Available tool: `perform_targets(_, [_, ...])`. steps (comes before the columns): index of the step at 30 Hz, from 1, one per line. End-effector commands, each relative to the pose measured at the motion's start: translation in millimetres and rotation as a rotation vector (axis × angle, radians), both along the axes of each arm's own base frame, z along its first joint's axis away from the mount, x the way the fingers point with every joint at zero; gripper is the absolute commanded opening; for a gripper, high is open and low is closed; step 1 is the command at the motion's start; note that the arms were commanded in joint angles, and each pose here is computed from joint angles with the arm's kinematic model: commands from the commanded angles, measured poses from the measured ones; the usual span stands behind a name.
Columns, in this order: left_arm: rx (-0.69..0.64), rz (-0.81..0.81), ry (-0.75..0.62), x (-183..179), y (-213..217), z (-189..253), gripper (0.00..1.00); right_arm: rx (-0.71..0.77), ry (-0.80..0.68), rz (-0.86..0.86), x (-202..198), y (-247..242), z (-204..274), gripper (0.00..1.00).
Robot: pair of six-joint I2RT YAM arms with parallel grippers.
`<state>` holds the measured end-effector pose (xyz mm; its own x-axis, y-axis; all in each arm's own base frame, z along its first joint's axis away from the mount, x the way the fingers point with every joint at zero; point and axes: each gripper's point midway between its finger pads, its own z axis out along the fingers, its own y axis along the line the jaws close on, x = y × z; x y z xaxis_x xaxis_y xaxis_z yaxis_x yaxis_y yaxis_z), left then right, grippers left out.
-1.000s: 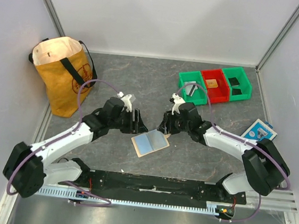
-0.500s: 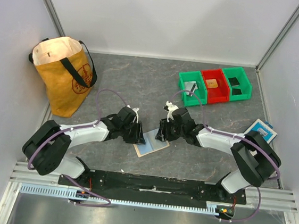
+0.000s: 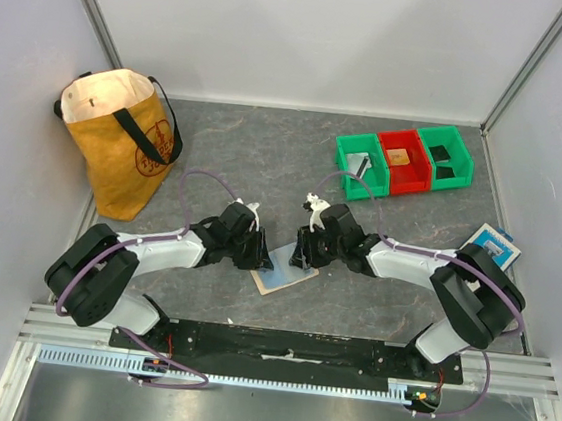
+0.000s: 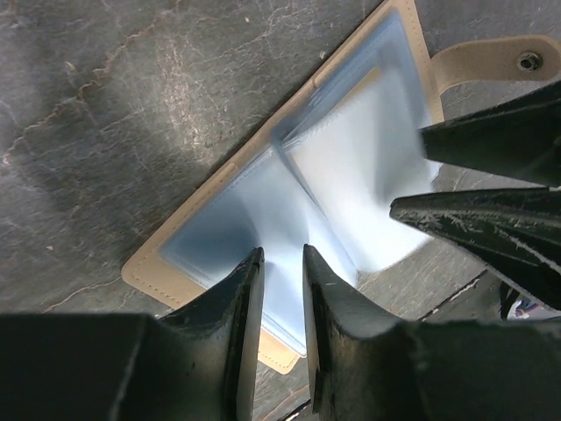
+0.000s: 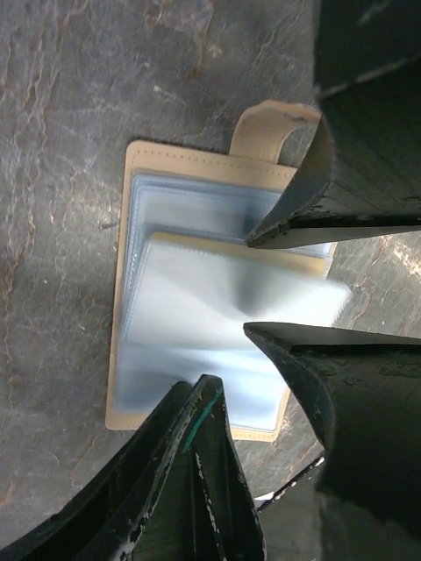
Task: Take the credit cards out of the card holder
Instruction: Remove the credit card from the card holder.
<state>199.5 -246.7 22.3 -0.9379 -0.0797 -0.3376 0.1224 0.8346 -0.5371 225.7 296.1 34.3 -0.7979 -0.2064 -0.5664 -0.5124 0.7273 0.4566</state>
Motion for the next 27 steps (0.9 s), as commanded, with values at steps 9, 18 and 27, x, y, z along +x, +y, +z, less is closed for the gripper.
perform_targets(9, [0.038,0.029,0.054,-16.8,12.3,-17.3,0.30,0.132,-0.002,0.148,-18.9,41.6,35.1,0.43])
perform_targets(18, [-0.009,0.083,-0.001,-13.6,16.0,-0.8,0.30,0.177,-0.021,0.225,-31.4,66.4,57.7,0.48])
perform_targets(27, [-0.030,0.119,-0.033,-15.4,23.0,6.5,0.31,0.081,-0.040,0.129,-18.0,53.8,41.6,0.59])
